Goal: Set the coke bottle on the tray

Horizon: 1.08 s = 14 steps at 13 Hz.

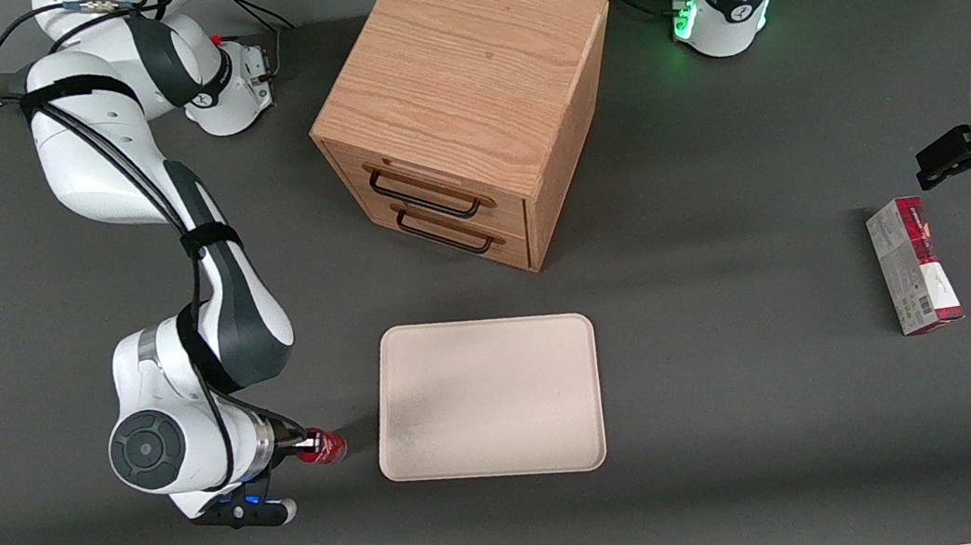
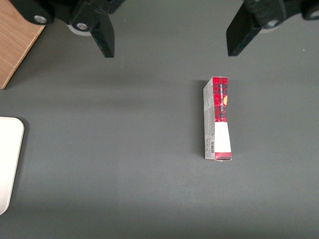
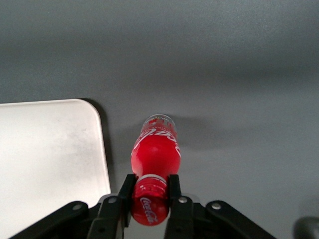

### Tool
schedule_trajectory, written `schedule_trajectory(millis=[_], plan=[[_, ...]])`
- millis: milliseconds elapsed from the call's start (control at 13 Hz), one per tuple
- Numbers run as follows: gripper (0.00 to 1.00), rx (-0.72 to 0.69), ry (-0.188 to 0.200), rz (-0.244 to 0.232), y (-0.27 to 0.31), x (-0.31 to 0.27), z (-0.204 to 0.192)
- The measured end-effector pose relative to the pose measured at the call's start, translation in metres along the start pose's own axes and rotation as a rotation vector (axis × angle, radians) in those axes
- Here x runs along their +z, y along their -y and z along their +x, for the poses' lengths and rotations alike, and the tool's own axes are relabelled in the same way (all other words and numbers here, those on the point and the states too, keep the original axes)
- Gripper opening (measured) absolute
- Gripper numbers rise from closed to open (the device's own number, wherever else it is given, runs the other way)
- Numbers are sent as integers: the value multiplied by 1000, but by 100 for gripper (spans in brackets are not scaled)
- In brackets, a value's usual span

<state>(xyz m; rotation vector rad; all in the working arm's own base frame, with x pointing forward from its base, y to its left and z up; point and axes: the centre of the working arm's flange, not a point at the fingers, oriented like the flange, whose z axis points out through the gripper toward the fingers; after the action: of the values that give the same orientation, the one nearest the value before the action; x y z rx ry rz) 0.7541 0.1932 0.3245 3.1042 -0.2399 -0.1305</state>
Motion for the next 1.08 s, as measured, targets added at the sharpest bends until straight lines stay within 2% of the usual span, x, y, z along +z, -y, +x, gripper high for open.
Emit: schedule_trajectory(millis=[154, 308, 462, 615, 692, 846, 1077], plan=[[31, -1, 26, -8, 0, 0, -3], [31, -1, 94, -30, -4, -7, -12], [31, 4, 149, -27, -18, -46, -25], [31, 7, 175, -6, -39, -108, -45], [31, 8, 177, -1, -48, -140, -57], [31, 5, 157, 7, -60, -199, -84], [31, -3, 127, 16, -69, -252, -115]])
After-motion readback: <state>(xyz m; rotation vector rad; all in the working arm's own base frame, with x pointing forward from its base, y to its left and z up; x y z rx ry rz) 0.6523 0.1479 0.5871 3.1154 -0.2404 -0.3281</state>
